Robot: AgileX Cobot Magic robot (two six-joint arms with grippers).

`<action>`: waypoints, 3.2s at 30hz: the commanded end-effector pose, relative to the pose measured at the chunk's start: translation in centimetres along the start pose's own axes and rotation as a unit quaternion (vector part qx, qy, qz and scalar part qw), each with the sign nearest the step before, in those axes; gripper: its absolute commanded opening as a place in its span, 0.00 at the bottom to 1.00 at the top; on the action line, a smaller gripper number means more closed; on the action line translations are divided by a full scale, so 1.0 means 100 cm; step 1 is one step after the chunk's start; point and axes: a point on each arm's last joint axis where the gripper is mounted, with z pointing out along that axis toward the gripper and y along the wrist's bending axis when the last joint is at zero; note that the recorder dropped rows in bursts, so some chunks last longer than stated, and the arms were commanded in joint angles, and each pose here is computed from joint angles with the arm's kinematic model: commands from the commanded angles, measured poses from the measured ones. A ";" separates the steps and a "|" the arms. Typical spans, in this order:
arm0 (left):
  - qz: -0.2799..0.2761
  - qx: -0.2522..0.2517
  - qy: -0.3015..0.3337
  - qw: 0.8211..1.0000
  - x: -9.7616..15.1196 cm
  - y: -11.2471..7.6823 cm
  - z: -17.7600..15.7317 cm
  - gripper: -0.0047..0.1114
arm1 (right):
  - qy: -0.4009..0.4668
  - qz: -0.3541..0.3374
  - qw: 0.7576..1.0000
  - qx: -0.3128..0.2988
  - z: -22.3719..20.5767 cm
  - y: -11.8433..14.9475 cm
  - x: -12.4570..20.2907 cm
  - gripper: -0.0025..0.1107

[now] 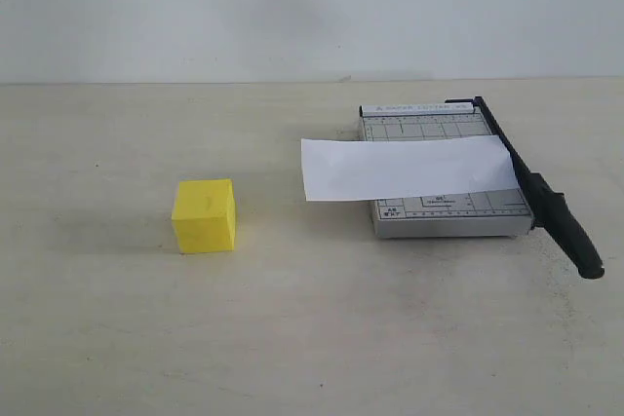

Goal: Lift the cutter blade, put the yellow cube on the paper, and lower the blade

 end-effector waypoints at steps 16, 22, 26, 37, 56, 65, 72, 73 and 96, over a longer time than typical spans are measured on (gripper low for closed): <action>0.000 0.000 -0.008 1.000 -0.002 0.000 0.000 0.27 | -0.040 0.096 0.995 -0.007 0.000 0.000 -0.008 0.02; 0.000 0.000 -0.008 1.000 -0.002 0.000 0.000 0.27 | -0.106 0.214 0.971 -0.019 -0.002 -0.001 -0.020 0.02; 0.000 0.000 -0.008 1.000 -0.002 0.000 0.000 0.27 | -0.116 0.253 0.960 -0.024 -0.003 -0.001 -0.022 0.02; 0.000 0.000 -0.008 1.000 -0.002 0.000 0.000 0.27 | -0.065 0.264 0.962 -0.020 -0.002 0.000 -0.015 0.02; 0.000 0.000 -0.008 1.000 -0.002 0.000 0.000 0.27 | 0.381 0.008 0.924 0.008 0.081 0.008 -0.085 0.57; 0.000 0.000 -0.008 1.000 -0.002 0.000 0.000 0.27 | 0.539 -0.056 0.840 -0.021 0.192 0.004 -0.049 0.57; 0.000 0.000 -0.008 1.000 -0.002 0.000 0.000 0.27 | 0.550 -0.079 0.831 -0.016 0.212 -0.001 -0.025 0.57; 0.000 0.000 -0.008 1.000 -0.002 0.000 0.000 0.27 | 0.551 -0.079 0.830 -0.016 0.213 -0.002 -0.023 0.57; 0.000 0.000 -0.008 1.000 -0.002 0.000 0.000 0.27 | 0.566 -0.087 0.819 -0.016 0.237 -0.006 0.017 0.44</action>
